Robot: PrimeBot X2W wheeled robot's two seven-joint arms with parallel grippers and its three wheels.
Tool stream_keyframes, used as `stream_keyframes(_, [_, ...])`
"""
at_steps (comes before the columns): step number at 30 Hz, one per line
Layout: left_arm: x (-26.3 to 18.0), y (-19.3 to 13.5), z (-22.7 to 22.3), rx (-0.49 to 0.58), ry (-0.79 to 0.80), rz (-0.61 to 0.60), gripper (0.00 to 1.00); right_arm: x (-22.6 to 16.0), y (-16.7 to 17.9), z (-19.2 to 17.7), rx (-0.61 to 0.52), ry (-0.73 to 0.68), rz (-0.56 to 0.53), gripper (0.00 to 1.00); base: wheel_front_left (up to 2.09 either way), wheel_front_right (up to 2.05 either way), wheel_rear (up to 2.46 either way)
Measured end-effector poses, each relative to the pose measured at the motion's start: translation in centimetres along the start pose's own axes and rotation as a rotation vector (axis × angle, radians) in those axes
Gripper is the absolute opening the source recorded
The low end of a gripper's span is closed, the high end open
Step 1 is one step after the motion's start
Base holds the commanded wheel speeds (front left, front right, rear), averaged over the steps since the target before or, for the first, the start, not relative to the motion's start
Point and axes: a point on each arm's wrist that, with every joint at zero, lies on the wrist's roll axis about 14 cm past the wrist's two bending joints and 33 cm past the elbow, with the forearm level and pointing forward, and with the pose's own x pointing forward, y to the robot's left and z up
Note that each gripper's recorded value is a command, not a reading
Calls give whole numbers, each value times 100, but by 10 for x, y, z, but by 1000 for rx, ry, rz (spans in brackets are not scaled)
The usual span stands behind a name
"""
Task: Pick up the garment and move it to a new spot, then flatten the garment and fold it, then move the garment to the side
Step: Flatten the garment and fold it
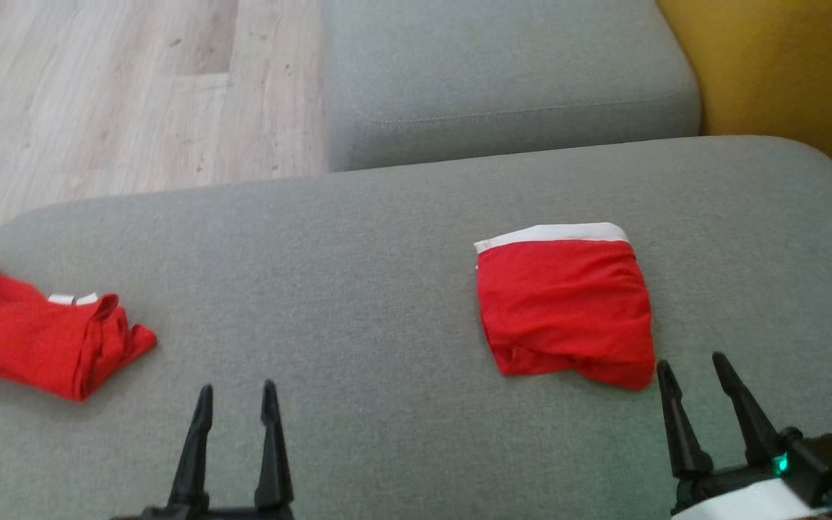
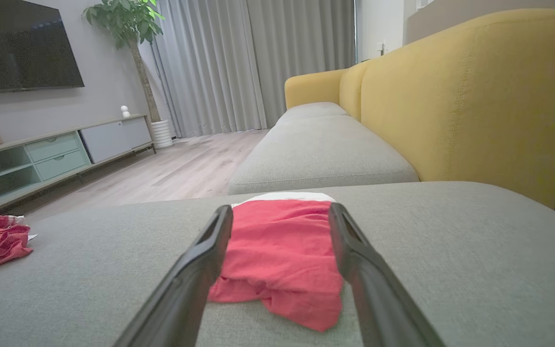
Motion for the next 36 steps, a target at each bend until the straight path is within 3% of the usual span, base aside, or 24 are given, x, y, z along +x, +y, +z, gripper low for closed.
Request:
stream_keyframes(7, [-13,5,-6,40,22,18,100,-6,0,5,-47,-17,-7,100,0,0,0])
stream_keyframes(36, [-14,21,-9,59,30,45,100,5,9,-3,-49,8,12,100,0,0,0])
